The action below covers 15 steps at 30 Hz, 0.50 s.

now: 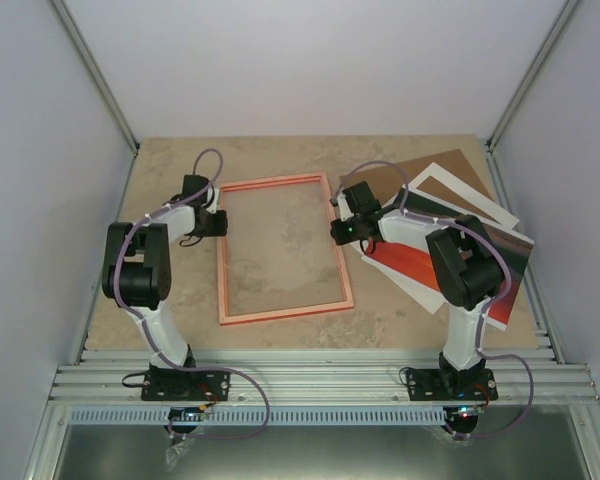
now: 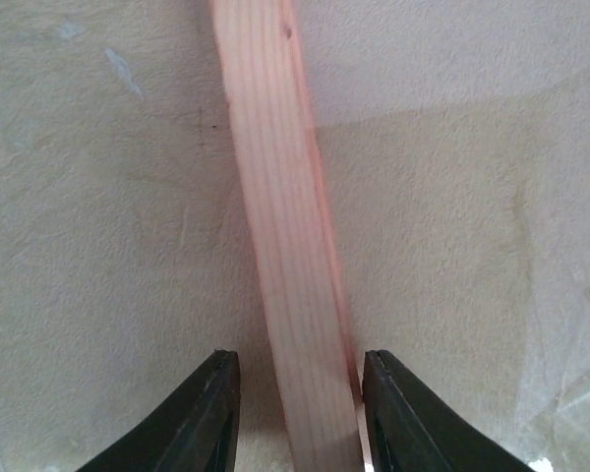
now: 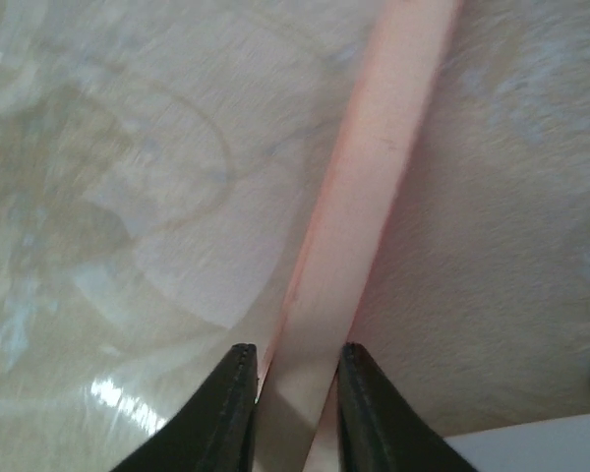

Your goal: Put the photo into the frame

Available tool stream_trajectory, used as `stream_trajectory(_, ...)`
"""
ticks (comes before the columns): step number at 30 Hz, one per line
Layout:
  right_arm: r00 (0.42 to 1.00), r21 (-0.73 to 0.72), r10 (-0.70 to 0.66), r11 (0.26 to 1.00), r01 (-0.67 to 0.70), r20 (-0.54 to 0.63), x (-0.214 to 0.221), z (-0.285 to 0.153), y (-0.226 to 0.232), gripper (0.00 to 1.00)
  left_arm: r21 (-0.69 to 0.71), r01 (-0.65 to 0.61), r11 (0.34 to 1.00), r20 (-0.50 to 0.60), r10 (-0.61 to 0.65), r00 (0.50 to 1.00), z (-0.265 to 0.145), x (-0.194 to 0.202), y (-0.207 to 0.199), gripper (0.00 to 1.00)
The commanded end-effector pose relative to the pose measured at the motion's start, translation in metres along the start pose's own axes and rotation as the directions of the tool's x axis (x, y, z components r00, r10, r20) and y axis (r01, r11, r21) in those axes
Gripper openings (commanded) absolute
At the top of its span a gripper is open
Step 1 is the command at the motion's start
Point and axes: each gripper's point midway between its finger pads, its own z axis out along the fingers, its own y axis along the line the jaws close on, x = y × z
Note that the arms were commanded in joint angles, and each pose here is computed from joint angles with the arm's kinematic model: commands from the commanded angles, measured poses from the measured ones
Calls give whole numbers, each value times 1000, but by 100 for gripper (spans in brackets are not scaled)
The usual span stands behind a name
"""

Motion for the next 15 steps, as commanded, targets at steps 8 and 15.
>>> stream_trajectory(8,991,77,2,997,-12,130,-25,-24,-6,1,8,35,999,139,-36,990,-36,-32,-8,30)
stream_trajectory(15,976,80,37,995,-55,216,-28,-52,-6,0,48,43,998,222,-53,974,-57,-52,-15,20)
